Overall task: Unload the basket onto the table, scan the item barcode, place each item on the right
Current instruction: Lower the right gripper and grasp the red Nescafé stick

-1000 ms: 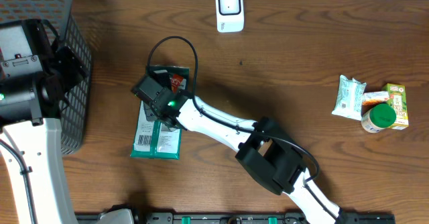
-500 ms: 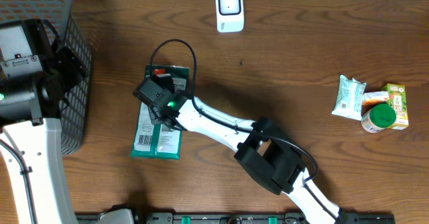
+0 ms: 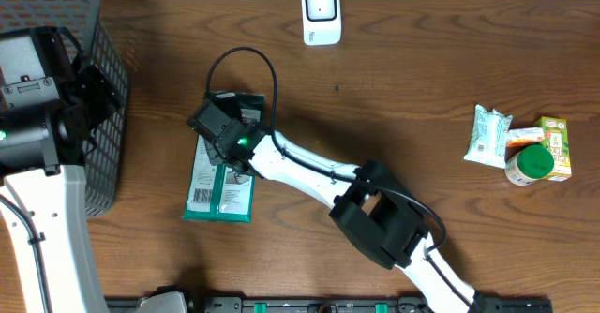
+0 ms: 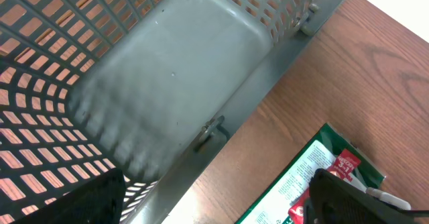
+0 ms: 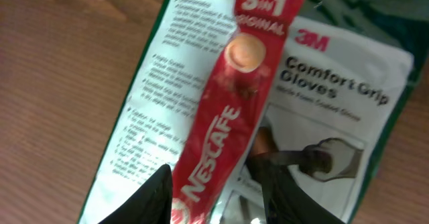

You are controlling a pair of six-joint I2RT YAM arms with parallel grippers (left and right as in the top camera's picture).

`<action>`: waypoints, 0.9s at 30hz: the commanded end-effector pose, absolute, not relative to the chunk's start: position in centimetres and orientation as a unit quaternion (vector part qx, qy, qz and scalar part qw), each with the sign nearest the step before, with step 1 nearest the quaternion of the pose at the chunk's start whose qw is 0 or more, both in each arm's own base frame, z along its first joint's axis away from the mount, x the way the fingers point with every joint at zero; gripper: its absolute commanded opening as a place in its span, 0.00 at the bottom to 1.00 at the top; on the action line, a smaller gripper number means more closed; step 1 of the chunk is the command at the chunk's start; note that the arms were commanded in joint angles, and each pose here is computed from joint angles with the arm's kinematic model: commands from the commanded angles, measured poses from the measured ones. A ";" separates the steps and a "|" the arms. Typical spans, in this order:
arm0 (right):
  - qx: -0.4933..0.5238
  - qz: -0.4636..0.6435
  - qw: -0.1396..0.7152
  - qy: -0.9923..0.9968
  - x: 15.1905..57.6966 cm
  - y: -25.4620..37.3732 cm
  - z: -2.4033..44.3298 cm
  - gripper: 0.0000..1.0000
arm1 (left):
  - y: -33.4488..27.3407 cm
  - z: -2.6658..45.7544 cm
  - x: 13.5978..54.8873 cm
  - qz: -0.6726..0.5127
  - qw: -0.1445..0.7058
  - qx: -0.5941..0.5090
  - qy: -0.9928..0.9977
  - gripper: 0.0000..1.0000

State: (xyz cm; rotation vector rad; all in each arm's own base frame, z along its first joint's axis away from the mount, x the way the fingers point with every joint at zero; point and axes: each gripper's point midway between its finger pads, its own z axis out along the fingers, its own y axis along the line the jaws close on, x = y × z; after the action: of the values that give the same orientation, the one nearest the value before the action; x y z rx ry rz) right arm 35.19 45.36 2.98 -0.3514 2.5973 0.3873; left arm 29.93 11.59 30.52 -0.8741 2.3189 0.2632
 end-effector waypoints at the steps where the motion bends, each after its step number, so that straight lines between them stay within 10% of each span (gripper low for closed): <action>1: -0.117 0.129 0.248 0.953 36.1 44.8 2.1 0.38 | 11.9 30.7 29.9 0.108 0.320 -0.332 0.881 0.88; 22: -0.085 0.127 0.233 0.960 35.9 44.7 -0.4 0.28 | 11.9 30.7 29.9 0.108 0.320 -0.332 0.881 0.88; 27: -0.085 0.139 0.248 0.955 36.6 44.8 1.6 0.09 | 11.9 30.7 29.9 0.108 0.320 -0.332 0.881 0.88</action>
State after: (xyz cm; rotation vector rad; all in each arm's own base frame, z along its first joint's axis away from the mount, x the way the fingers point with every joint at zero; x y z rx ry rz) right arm 36.07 45.28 1.64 -0.2467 2.6069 0.3992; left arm 29.93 11.59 30.52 -0.8741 2.3189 0.2632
